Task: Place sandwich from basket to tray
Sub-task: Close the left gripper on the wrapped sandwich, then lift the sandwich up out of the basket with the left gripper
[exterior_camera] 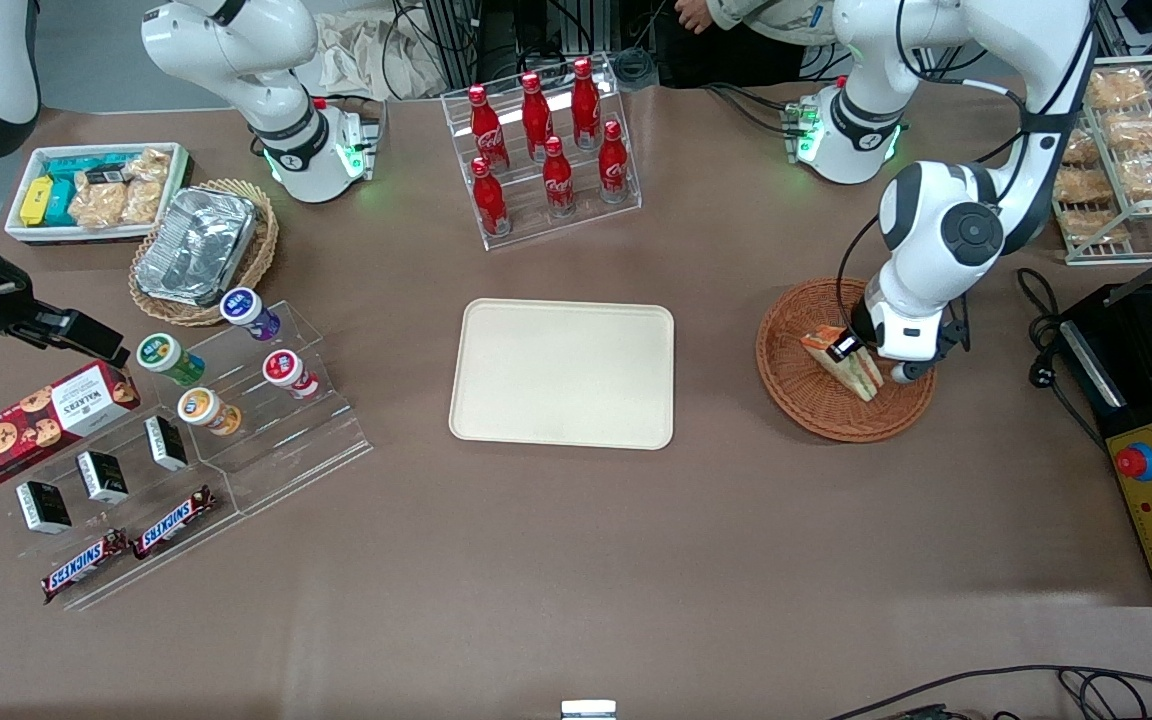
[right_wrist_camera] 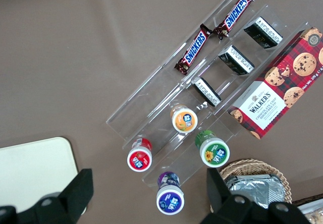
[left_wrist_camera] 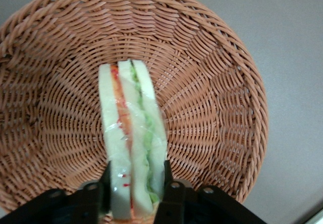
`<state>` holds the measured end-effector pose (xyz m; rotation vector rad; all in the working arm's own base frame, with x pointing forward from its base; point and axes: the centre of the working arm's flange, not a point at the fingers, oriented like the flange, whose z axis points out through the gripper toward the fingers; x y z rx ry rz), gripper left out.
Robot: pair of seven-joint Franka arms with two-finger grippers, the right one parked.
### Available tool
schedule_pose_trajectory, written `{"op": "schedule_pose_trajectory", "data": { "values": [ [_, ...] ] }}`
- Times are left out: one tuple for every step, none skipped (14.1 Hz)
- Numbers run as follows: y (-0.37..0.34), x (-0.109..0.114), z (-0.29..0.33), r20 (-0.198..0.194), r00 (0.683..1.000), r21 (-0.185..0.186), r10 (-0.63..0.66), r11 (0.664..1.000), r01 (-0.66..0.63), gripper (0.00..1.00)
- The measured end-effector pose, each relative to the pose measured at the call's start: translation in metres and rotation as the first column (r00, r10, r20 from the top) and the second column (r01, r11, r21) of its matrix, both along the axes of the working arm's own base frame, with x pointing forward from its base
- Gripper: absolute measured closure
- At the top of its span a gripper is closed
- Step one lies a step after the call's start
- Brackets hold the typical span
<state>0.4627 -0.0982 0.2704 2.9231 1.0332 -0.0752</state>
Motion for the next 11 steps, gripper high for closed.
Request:
{"op": "schedule_pose_trajectory", "data": {
  "values": [
    [0.0,0.002,0.007,-0.018,1.0,0.003,0.0,1.0,0.0,0.77],
    [-0.001,0.005,0.019,-0.031,1.0,0.006,0.002,1.0,-0.002,0.81],
    [-0.001,0.011,0.037,-0.038,0.999,0.009,0.003,1.0,-0.003,0.81],
    [-0.003,0.017,0.058,-0.042,0.999,0.011,0.003,1.0,-0.003,0.81],
    [-0.003,0.024,0.084,-0.048,0.999,0.012,0.003,1.0,-0.003,0.81],
    [-0.004,0.033,0.117,-0.061,0.998,0.014,0.003,1.0,-0.002,0.83],
    [-0.005,0.041,0.154,-0.075,0.997,0.014,0.0,1.0,0.001,0.85],
    [-0.006,0.047,0.192,-0.08,0.997,0.012,-0.005,1.0,0.006,0.85],
    [-0.007,0.053,0.227,-0.07,0.997,0.009,-0.013,1.0,0.013,0.85],
    [-0.007,0.056,0.256,-0.054,0.998,0.006,-0.027,1.0,0.028,0.85],
    [-0.006,0.057,0.276,-0.045,0.998,0.002,-0.053,0.999,0.053,0.85]
  ]
}}
